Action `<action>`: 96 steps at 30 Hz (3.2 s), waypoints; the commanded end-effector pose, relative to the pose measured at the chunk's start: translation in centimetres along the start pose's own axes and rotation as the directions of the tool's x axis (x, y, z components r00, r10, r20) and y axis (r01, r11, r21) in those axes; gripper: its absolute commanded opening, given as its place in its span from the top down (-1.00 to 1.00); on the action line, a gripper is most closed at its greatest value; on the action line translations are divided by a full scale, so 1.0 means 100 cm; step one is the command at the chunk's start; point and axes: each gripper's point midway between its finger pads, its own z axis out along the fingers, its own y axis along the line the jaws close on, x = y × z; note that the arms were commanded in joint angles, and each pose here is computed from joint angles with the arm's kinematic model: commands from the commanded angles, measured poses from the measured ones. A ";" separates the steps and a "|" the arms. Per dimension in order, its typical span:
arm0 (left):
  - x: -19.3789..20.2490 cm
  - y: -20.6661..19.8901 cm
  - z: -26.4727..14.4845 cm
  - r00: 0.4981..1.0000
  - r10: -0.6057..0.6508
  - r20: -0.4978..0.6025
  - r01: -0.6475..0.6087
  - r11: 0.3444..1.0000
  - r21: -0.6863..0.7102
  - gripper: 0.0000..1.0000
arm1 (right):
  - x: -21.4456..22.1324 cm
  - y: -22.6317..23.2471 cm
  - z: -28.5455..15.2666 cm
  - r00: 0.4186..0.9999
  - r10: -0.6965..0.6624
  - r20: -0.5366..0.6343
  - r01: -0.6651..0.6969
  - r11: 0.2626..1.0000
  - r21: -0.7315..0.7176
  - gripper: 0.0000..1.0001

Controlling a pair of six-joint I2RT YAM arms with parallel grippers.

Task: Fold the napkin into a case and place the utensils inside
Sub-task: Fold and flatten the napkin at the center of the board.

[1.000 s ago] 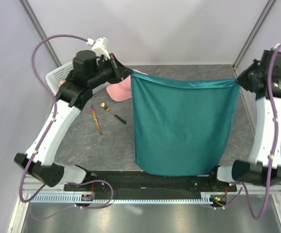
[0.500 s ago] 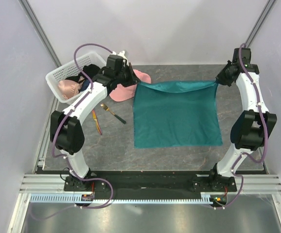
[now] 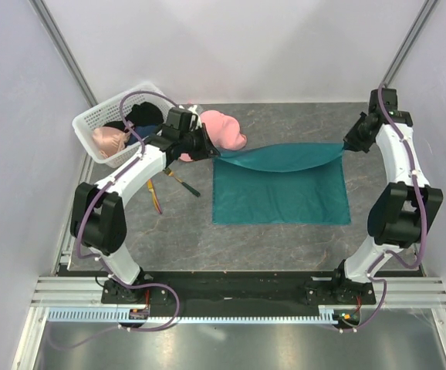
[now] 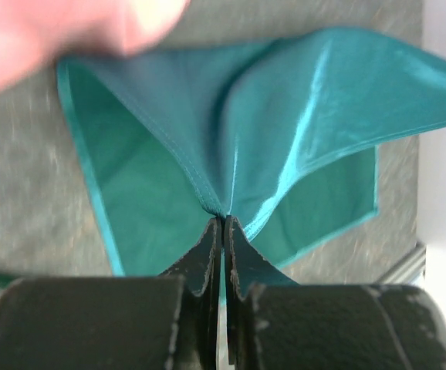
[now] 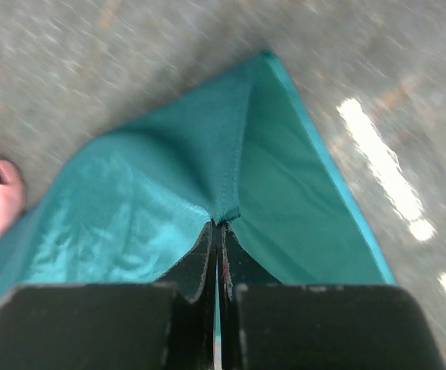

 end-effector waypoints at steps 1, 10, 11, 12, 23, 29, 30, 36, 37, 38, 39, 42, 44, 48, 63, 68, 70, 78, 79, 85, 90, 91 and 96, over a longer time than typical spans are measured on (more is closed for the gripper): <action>0.027 -0.007 -0.030 0.999 -0.013 -0.048 0.016 0.998 0.056 0.96 | 0.024 -0.036 -0.033 0.999 -0.031 -0.022 0.034 0.994 0.104 1.00; 0.098 0.016 -0.040 0.974 -0.082 -0.210 0.085 0.996 0.005 0.96 | 0.097 -0.089 -0.022 0.984 -0.041 -0.172 0.078 0.975 0.210 1.00; 0.105 0.018 -0.039 0.969 -0.093 -0.229 0.096 0.995 -0.002 0.96 | 0.108 -0.095 -0.019 0.980 -0.039 -0.197 0.083 0.972 0.221 1.00; 0.118 0.022 -0.035 0.959 -0.106 -0.264 0.106 0.994 -0.014 0.96 | 0.111 -0.098 -0.016 0.979 -0.035 -0.203 0.081 0.971 0.225 1.00; 0.160 0.040 -0.014 0.920 -0.124 -0.373 0.098 0.991 -0.088 0.96 | 0.133 -0.115 0.009 0.968 -0.026 -0.251 0.093 0.961 0.259 1.00; 0.165 0.042 -0.014 0.911 -0.119 -0.394 0.090 0.992 -0.092 0.96 | 0.132 -0.118 0.012 0.967 -0.033 -0.253 0.103 0.957 0.272 1.00; 0.166 0.044 -0.014 0.912 -0.115 -0.393 0.083 0.992 -0.098 0.96 | 0.131 -0.118 0.012 0.968 -0.037 -0.250 0.106 0.956 0.272 1.00; 0.174 0.051 -0.015 0.900 -0.123 -0.418 0.080 0.990 -0.118 0.96 | 0.132 -0.121 0.015 0.965 -0.035 -0.258 0.111 0.952 0.284 1.00; 0.178 0.052 -0.016 0.895 -0.126 -0.427 0.082 0.989 -0.119 0.96 | 0.132 -0.121 0.016 0.965 -0.037 -0.258 0.113 0.952 0.285 1.00; 0.179 0.052 -0.016 0.894 -0.127 -0.429 0.082 0.989 -0.121 0.96 | 0.132 -0.122 0.016 0.965 -0.035 -0.260 0.112 0.951 0.288 1.00; 0.181 0.052 -0.017 0.891 -0.128 -0.436 0.084 0.989 -0.118 0.96 | 0.132 -0.122 0.016 0.965 -0.036 -0.261 0.114 0.951 0.288 1.00; 0.185 0.054 -0.018 0.883 -0.133 -0.450 0.086 0.989 -0.122 0.96 | 0.133 -0.123 0.018 0.964 -0.036 -0.262 0.115 0.949 0.293 1.00; 0.189 0.057 -0.019 0.878 -0.135 -0.459 0.084 0.988 -0.130 0.96 | 0.135 -0.123 0.020 0.963 -0.032 -0.269 0.113 0.949 0.294 1.00; 0.197 0.061 -0.016 0.861 -0.151 -0.485 0.091 0.985 -0.144 0.96 | 0.136 -0.122 0.024 0.962 -0.021 -0.271 0.102 0.952 0.288 1.00; 0.213 0.071 -0.010 0.831 -0.168 -0.530 0.090 0.981 -0.170 0.96 | 0.145 -0.131 0.035 0.955 -0.023 -0.296 0.120 0.942 0.314 1.00; 0.216 0.071 -0.009 0.825 -0.167 -0.540 0.084 0.981 -0.175 0.96 | 0.148 -0.135 0.028 0.952 -0.015 -0.306 0.122 0.935 0.334 1.00; 0.217 0.071 -0.008 0.823 -0.167 -0.543 0.084 0.981 -0.175 0.96 | 0.150 -0.137 0.025 0.953 -0.018 -0.301 0.125 0.932 0.339 1.00; 0.216 0.074 -0.006 0.825 -0.164 -0.540 0.071 0.979 -0.189 0.96 | 0.150 -0.144 0.026 0.954 -0.038 -0.298 0.148 0.923 0.356 0.94; 0.217 0.075 -0.006 0.825 -0.163 -0.542 0.068 0.979 -0.190 0.96 | 0.149 -0.144 0.027 0.955 -0.037 -0.296 0.145 0.924 0.354 0.94; 0.213 0.074 -0.004 0.828 -0.156 -0.539 0.057 0.979 -0.196 0.96 | 0.142 -0.140 0.029 0.959 -0.040 -0.282 0.143 0.925 0.353 0.92; 0.209 0.078 -0.008 0.837 -0.145 -0.527 0.033 0.976 -0.216 0.95 | 0.140 -0.145 0.022 0.959 -0.050 -0.278 0.158 0.911 0.381 0.64; 0.208 0.079 -0.009 0.841 -0.138 -0.524 0.023 0.975 -0.220 0.95 | 0.140 -0.148 0.019 0.958 -0.049 -0.281 0.162 0.905 0.394 0.51; 0.195 0.068 -0.020 0.856 -0.109 -0.506 0.007 0.980 -0.200 0.38 | 0.128 -0.144 0.002 0.966 -0.075 -0.248 0.170 0.906 0.388 -0.04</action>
